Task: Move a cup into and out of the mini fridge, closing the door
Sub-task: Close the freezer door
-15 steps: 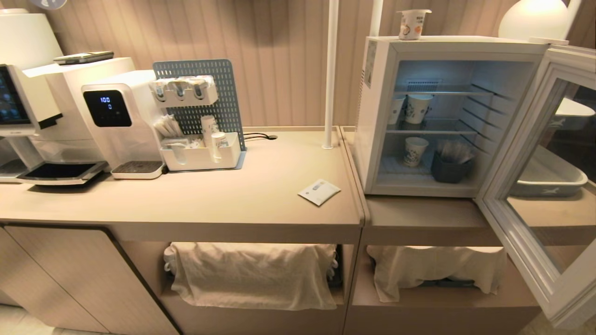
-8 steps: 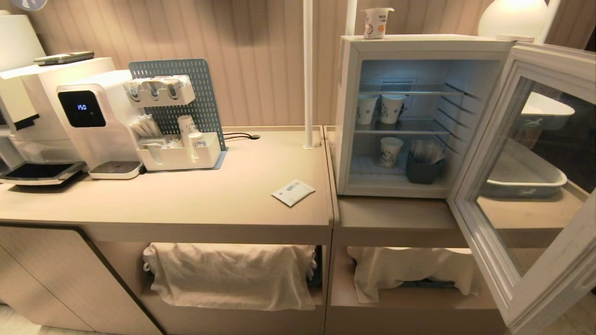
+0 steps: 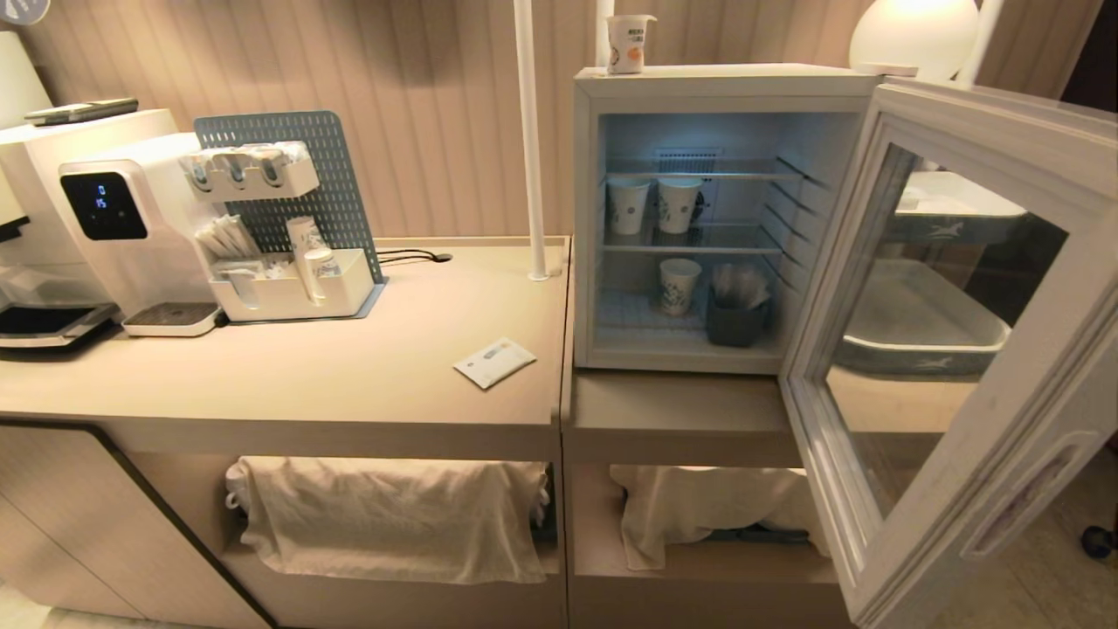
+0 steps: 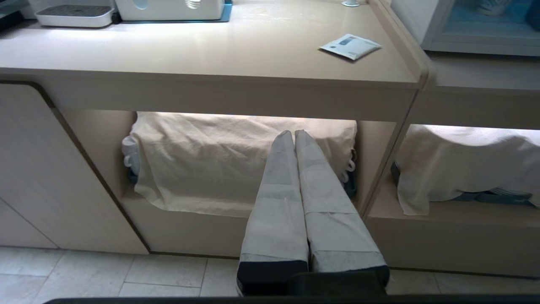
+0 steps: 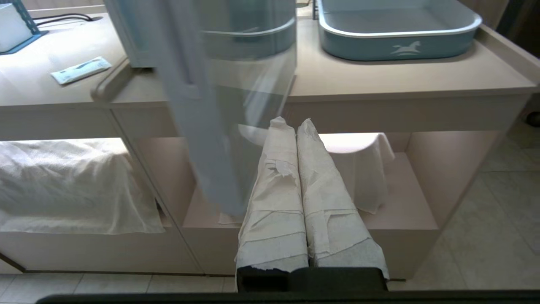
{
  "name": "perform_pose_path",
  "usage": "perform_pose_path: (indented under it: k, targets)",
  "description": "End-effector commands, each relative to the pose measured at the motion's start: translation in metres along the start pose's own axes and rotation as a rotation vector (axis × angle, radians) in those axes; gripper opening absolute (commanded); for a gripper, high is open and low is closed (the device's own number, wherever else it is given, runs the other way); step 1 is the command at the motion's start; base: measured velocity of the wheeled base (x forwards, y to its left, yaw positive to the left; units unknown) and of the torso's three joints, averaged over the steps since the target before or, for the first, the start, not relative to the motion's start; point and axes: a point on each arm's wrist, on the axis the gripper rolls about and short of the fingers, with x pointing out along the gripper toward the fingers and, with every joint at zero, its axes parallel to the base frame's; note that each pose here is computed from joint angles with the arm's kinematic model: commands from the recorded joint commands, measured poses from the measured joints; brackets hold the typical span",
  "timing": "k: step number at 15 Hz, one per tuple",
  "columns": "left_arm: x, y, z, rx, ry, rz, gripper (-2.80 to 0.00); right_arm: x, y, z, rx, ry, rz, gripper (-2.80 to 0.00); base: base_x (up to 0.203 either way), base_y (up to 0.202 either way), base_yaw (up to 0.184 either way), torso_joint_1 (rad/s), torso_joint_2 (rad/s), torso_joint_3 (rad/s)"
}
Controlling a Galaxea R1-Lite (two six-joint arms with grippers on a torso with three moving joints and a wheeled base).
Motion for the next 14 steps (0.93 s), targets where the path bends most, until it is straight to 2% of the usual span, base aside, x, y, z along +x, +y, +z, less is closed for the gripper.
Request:
perform_pose_path:
  k: [1,6,8,10,12,14]
  targets:
    - [0.000,0.000,0.000,0.000,0.003,0.000,-2.80,0.000,0.000,0.000,0.000,-0.002,0.001,-2.80,0.000,-0.191,0.001,-0.005,0.00,0.002]
    - [0.000,0.000,0.000,-0.002,0.003,0.000,-2.80,0.000,0.000,-0.001,0.001,0.008,0.001,-2.80,0.000,-0.190,0.001,0.002,0.00,0.001]
    - [0.000,0.000,0.000,-0.002,0.003,0.000,-2.80,0.002,0.000,0.000,0.007,0.041,-0.001,-2.80,0.000,-0.109,-0.003,0.004,0.00,0.002]
    - [0.000,0.000,0.000,-0.004,0.003,0.000,-2.80,0.007,0.000,0.014,0.039,0.117,-0.006,-2.80,0.000,0.000,0.000,0.000,0.00,0.000]
    - [0.000,0.000,0.000,-0.004,0.003,0.000,-2.80,0.024,0.001,0.045,0.152,0.222,-0.017,-2.80,0.000,0.000,0.000,0.000,0.00,0.000]
    - [0.000,0.000,0.000,-0.004,0.003,0.000,-2.80,0.061,0.002,0.068,0.238,0.379,-0.044,-2.80,0.000,0.000,0.000,0.000,0.00,0.000]
